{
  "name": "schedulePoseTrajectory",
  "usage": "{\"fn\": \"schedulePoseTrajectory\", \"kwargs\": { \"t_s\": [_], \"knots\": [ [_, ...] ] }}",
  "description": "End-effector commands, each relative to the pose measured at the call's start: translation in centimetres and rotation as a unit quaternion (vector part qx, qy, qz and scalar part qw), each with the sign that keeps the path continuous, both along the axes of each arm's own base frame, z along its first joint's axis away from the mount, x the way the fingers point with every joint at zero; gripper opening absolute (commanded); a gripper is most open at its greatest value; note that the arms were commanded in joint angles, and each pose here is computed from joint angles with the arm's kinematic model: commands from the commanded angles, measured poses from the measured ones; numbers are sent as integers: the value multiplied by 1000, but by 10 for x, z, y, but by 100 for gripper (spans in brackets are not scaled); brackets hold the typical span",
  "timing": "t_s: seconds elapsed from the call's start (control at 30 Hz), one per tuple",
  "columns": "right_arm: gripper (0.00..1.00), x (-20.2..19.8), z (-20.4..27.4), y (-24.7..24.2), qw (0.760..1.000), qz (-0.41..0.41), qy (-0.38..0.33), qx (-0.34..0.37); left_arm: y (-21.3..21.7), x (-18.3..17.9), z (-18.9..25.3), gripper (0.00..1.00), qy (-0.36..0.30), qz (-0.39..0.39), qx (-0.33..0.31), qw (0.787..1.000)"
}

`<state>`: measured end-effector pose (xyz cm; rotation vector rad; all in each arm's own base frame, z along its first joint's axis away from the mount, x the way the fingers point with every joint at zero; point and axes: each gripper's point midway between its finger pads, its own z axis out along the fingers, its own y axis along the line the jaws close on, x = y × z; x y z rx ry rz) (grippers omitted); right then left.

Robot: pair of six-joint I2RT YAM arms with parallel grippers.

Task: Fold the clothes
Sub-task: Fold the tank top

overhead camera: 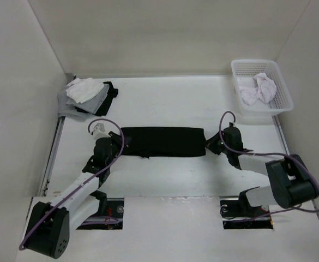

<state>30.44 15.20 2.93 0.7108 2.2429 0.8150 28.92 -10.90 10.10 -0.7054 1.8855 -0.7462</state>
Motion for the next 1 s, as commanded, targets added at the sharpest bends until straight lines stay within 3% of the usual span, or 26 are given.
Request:
{"fn": "schedulePoseTrajectory", "kwargs": {
  "t_s": [0.0, 0.23, 0.33, 0.53, 0.83, 0.97],
  "knots": [
    [0, 19, 45, -20, 995, -57, -78, 7, -12, 18, 41, 20, -62, -7, -8, 998],
    [0, 7, 117, -61, 982, -94, -142, -78, -40, 15, 42, 20, -64, -41, -20, 997],
    [1, 7, 146, -53, 978, -71, -161, -114, -45, 13, 42, 20, -63, -47, -23, 997],
    [2, 14, 165, 13, 969, 28, -162, -185, -44, 7, 44, 20, -69, -51, -29, 996],
    [2, 14, 144, 142, 942, 158, -125, -268, -21, -2, 52, 20, -85, -33, -42, 995],
    [14, 12, 117, 199, 929, 209, -96, -289, -7, -2, 57, 20, -90, -20, -48, 995]
  ]
}}
